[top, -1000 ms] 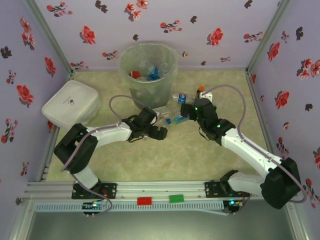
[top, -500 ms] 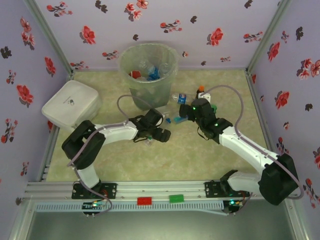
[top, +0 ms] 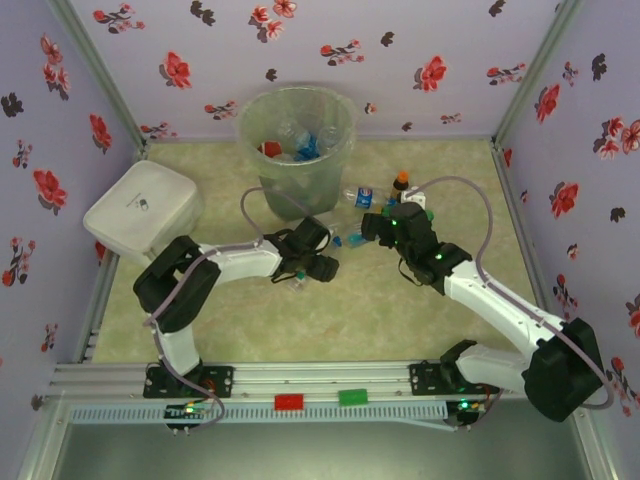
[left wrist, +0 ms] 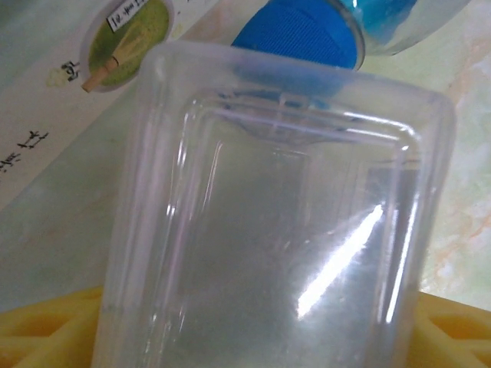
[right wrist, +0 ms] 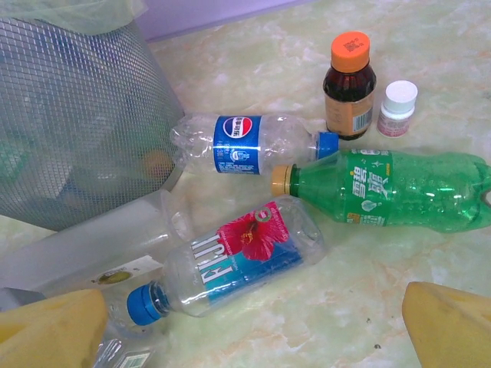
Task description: Put the plastic bottles in the bin
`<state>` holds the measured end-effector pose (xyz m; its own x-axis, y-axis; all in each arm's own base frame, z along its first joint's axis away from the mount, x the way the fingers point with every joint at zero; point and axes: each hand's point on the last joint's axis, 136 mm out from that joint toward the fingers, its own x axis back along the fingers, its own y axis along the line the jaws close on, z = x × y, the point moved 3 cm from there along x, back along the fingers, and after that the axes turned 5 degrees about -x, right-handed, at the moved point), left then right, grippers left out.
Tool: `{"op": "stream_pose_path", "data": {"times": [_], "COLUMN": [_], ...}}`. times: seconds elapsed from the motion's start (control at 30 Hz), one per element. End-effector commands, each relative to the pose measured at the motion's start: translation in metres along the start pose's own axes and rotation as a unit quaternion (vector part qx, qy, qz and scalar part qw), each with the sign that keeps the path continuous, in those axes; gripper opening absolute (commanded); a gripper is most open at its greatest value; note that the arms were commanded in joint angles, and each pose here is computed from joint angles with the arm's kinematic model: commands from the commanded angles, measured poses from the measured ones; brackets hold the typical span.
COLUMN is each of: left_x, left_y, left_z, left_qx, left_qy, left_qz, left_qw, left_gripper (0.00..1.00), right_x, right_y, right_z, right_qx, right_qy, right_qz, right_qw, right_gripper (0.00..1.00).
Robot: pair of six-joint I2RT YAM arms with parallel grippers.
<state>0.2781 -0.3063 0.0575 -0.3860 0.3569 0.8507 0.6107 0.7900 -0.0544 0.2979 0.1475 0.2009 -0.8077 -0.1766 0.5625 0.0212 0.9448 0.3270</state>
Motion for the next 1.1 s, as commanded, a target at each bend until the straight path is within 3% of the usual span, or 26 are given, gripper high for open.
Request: {"op": "stream_pose_path", "data": {"times": [0.0,0.13,0.4,0.57,0.93,1.07], "left_x": [-0.003,0.006,0.060,0.118,0.267,0.305], "left_y": [0.003,-0.001,-0.007,-0.007,0.011,0.026], "left_z": [0.001,-0.003,-0.015,-0.026,-0.085,-0.115], "left_qx": [-0.013,-0.016,-0.004,0.011,0.006,0.007], "left_qy": [0.012,0.000,-0.075,-0.168,-0.390,-0.438], "left_qz": [-0.015,-0.012,0.010,0.033,0.041,0.023], "left_qw": [1.000,1.000,0.997,0.985,0.920,0.899], "left_gripper": [0.70,0.55,0.48,0.47,0.44,0.43], "right_x": [0.006,0.004,-0.002,-0.009,-0.026,-0.031], "right_y": [-0.001,-0.001,-0.004,-0.002,0.007,0.013], "right_z": [-0.003,-0.002,-0.002,0.000,0.011,0.017], "right_qx": [-0.010,-0.011,-0.028,-0.035,-0.056,-0.058], "right_qy": [-0.005,-0.001,-0.014,-0.012,0.014,0.029], "right_qz": [-0.006,-0.006,0.001,-0.001,-0.023,-0.041], "right_qw": [1.000,1.000,1.000,0.999,0.998,0.997], "right_gripper": [1.00,1.00,1.00,1.00,1.00,1.00]}}
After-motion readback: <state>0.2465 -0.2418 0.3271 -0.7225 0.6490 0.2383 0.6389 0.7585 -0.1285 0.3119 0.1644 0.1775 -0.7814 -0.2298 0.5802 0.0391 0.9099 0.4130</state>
